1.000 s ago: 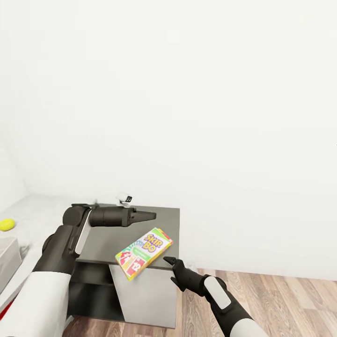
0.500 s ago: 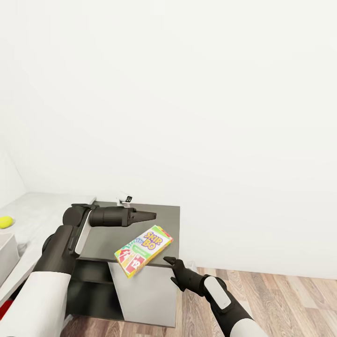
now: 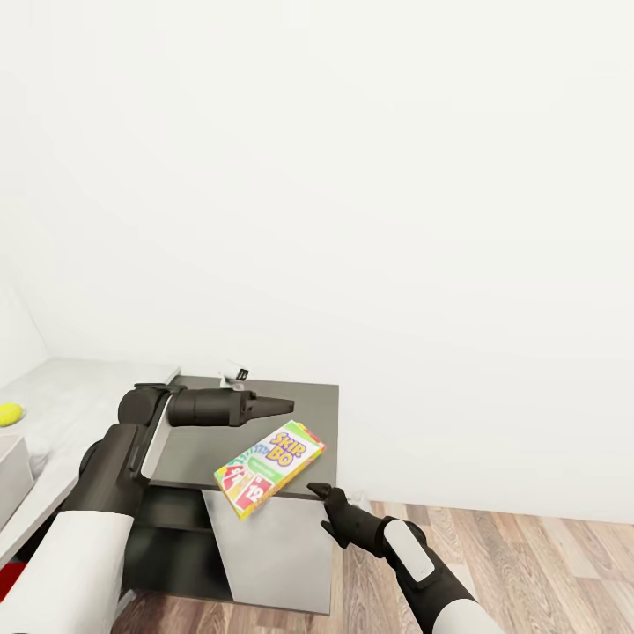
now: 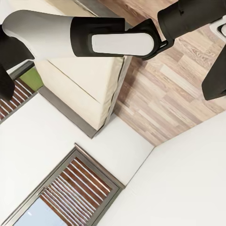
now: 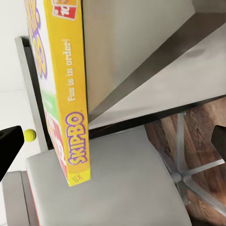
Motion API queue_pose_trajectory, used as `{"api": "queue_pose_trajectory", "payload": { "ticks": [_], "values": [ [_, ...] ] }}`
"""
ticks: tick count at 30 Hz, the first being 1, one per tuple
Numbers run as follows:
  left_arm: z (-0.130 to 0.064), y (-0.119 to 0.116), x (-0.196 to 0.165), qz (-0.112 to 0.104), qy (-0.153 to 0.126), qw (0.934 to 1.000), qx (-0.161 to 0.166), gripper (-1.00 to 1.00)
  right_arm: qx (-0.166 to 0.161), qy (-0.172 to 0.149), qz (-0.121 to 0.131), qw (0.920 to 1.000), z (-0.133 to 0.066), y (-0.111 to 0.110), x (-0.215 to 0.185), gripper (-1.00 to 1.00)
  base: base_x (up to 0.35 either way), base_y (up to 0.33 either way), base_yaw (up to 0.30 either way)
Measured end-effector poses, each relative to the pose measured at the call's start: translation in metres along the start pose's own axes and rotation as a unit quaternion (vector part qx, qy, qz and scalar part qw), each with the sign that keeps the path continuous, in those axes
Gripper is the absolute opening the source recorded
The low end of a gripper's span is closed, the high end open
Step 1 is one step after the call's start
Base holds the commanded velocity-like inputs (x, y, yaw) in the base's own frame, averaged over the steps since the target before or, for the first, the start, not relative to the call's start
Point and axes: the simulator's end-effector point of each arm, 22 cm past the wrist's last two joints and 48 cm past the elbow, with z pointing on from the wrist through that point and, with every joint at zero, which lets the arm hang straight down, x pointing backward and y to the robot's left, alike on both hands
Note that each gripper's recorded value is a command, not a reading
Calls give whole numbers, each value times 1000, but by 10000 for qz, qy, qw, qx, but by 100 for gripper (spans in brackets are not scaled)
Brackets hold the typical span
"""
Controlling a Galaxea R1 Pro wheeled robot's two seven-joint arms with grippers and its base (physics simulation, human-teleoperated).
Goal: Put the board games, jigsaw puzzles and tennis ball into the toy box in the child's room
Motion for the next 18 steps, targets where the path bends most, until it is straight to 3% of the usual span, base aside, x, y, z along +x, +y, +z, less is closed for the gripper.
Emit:
{"api": "queue_pose_trajectory", "payload": {
  "ticks": [6,18],
  "values": [
    [0,0,0,0,0,10000,0,100,-4,7,-1,10000,0,0,1,100,0,16,0],
    [0,0,0,1,5,10000,1,100,-11,21,-1,10000,0,0,1,100,-2,124,0]
  ]
}}
